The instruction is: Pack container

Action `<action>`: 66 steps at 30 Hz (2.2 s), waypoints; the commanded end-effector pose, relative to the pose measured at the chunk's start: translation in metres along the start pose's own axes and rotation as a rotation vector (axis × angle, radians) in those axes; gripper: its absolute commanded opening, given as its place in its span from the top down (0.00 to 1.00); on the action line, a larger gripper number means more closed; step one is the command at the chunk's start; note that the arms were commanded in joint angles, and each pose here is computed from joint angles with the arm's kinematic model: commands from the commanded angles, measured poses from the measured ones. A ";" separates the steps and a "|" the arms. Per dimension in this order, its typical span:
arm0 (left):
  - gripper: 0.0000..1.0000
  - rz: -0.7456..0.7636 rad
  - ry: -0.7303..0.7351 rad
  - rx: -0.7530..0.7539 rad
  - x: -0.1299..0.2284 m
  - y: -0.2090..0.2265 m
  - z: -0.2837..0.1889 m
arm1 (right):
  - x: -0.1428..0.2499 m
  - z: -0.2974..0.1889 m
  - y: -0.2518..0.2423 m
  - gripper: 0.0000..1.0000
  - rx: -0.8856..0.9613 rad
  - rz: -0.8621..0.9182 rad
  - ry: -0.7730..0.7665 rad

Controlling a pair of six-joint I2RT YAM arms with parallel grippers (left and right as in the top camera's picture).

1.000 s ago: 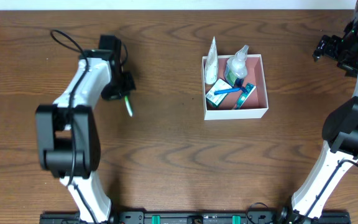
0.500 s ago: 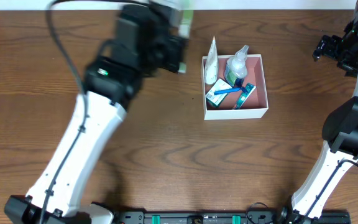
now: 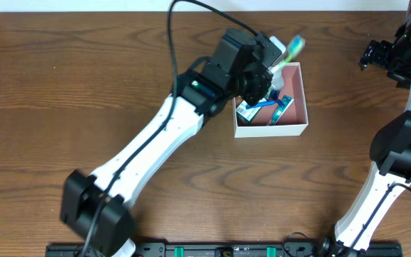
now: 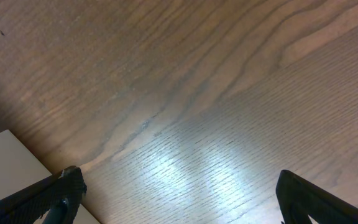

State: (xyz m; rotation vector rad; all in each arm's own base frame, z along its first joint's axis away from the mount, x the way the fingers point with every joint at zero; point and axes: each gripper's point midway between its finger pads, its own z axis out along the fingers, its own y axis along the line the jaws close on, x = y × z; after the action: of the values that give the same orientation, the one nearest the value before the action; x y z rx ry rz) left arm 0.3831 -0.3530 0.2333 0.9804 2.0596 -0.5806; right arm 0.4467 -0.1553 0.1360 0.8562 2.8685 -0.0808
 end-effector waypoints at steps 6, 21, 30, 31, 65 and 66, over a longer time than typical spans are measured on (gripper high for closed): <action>0.84 0.000 0.084 -0.011 0.032 0.012 0.039 | 0.000 0.000 0.000 0.01 0.010 0.010 0.000; 0.02 -0.017 0.128 -0.271 0.023 0.045 -0.064 | 0.000 0.001 -0.002 0.01 0.010 0.012 0.000; 0.02 -0.063 0.250 -0.295 0.054 0.042 -0.131 | 0.000 0.001 -0.001 0.01 0.010 0.011 0.000; 0.02 -0.063 0.249 -0.295 0.054 0.042 -0.131 | 0.000 0.001 -0.001 0.01 0.010 0.011 0.000; 0.02 -0.218 0.011 -0.383 0.139 0.069 -0.130 | 0.000 0.001 -0.001 0.01 0.010 0.011 0.000; 0.02 -0.226 -0.017 -0.387 0.148 0.072 -0.132 | 0.000 0.001 -0.001 0.01 0.010 0.012 0.000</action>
State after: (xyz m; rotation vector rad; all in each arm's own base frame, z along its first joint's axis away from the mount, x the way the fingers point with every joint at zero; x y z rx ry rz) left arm 0.3327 -0.1743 0.2089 0.5755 2.1792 -0.2512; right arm 0.4469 -0.1554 0.1360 0.8560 2.8677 -0.0814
